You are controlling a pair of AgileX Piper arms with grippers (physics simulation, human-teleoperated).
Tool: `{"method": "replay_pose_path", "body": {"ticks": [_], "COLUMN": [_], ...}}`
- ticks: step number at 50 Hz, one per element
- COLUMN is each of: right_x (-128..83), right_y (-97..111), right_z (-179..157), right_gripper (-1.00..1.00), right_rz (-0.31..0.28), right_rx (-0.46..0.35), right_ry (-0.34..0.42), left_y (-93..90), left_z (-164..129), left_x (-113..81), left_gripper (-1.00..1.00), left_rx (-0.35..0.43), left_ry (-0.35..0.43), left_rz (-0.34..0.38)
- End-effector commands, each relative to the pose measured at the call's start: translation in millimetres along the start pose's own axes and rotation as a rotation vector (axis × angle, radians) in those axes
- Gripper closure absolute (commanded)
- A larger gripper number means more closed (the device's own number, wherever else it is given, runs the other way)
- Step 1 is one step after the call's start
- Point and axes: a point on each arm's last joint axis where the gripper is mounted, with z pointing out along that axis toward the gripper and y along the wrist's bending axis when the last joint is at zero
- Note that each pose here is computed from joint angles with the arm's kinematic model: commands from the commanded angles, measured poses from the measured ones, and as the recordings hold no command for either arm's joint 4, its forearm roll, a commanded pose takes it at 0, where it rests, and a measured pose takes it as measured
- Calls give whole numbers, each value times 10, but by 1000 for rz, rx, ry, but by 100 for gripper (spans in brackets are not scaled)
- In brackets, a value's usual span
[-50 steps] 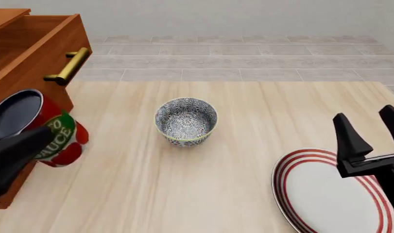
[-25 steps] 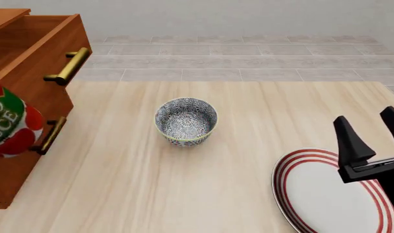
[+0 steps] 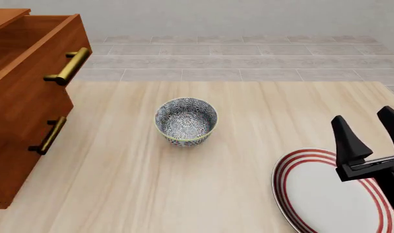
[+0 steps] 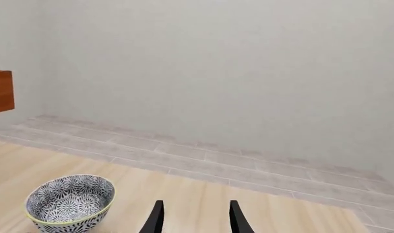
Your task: Put the ketchup in the top drawer of the cabinet.
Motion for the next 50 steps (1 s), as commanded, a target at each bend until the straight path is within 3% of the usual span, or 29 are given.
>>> {"method": "replay_pose_path", "body": {"ticks": [1, 5, 14, 19, 26, 35, 39, 47, 50], "right_x": [75, 142, 179, 219, 227, 219, 237, 215, 232], "right_y": [17, 34, 35, 42, 42, 40, 35, 22, 26], "right_z": [90, 157, 187, 217, 222, 216, 226, 213, 222], "right_gripper": [-100, -100, -100, -100, -100, -100, -100, -100, -100], "right_rz": [1, 1, 3, 1, 0, -1, -44, -44, -47], "right_rx": [-6, -12, -9, -11, -10, -10, -6, 2, 0], "right_ry": [9, 13, 17, 21, 23, 22, 26, 22, 27], "left_y": [83, 163, 293, 426, 550, 660, 724, 945, 974], "left_z": [126, 300, 492, 773, 960, 1100, 1197, 1494, 1513], "left_x": [-233, -372, -569, -492, -510, -459, -395, -181, -174], "left_gripper": [100, 100, 100, 100, 100, 100, 100, 100, 100], "left_rx": [-78, -129, -194, -267, -308, -346, -366, -420, -429], "left_ry": [19, 54, 80, 153, 179, 213, 231, 298, 288], "left_rz": [29, -36, -96, -115, -138, -112, -107, -142, -112]}}
